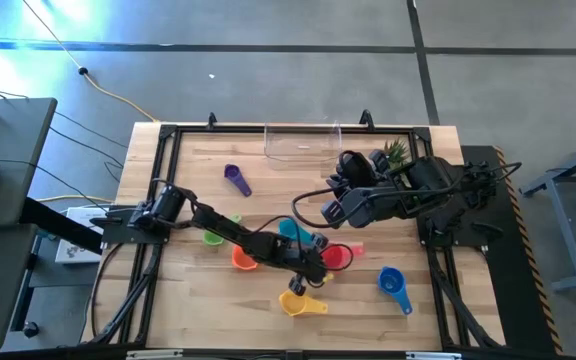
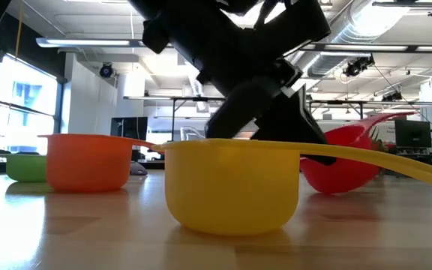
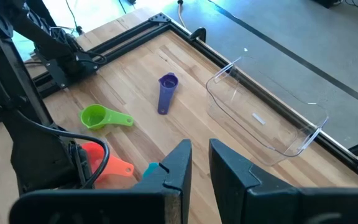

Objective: Nest measuring cups in basket
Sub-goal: Stack the red measuring cup on top of the orange measuring cup

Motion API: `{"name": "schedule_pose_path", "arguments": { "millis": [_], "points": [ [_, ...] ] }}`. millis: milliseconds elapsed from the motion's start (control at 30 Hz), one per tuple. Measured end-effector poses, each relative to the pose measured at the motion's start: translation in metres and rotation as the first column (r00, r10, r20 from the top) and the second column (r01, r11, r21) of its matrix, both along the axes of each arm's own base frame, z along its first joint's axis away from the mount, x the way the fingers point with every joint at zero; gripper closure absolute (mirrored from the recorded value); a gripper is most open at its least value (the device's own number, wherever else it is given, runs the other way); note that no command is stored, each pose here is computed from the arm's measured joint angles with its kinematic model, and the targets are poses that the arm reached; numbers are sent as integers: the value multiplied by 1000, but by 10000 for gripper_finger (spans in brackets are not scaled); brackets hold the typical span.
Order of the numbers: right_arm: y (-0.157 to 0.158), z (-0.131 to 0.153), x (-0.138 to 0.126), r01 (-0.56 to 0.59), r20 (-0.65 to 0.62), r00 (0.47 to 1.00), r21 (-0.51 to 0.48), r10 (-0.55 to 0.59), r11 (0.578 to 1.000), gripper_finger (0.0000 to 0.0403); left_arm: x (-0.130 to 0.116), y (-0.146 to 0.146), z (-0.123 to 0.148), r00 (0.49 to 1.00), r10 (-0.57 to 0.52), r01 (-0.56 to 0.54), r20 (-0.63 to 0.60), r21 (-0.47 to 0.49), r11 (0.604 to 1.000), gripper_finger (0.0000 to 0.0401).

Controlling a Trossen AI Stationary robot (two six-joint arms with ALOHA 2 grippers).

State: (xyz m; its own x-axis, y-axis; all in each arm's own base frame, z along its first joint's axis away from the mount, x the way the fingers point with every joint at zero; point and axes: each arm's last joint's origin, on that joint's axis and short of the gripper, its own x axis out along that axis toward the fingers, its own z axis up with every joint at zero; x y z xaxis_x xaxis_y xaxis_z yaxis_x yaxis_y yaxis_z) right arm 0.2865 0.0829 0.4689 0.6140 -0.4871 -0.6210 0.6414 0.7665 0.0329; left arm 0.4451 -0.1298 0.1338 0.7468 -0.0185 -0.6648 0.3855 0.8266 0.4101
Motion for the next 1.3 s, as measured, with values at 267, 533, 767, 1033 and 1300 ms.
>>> {"name": "schedule_pose_path", "arguments": {
  "millis": [267, 533, 767, 1033, 1300],
  "points": [
    [0, 0, 0, 3, 2, 1000, 2, -3, 1000, 355, -14, 3, 33, 981, 191, -196, -46, -155, 968, 400],
    [0, 0, 0, 14, 10, 1000, 9, -14, 1000, 355, -39, -1, 71, 942, 315, -334, -115, -216, 918, 400],
    [0, 0, 0, 22, 16, 1000, 17, -22, 1000, 355, -75, -11, 94, 873, 437, -475, -215, -179, 861, 400],
    [0, -1, -1, 41, 19, 999, 28, -42, 999, 355, -115, -20, 116, 737, 581, -664, -344, -209, 718, 400],
    [-1, 0, -1, 51, 28, 998, 15, -51, 999, 355, -140, -26, 113, 630, 640, -740, -439, -91, 666, 400]
  ]
}}
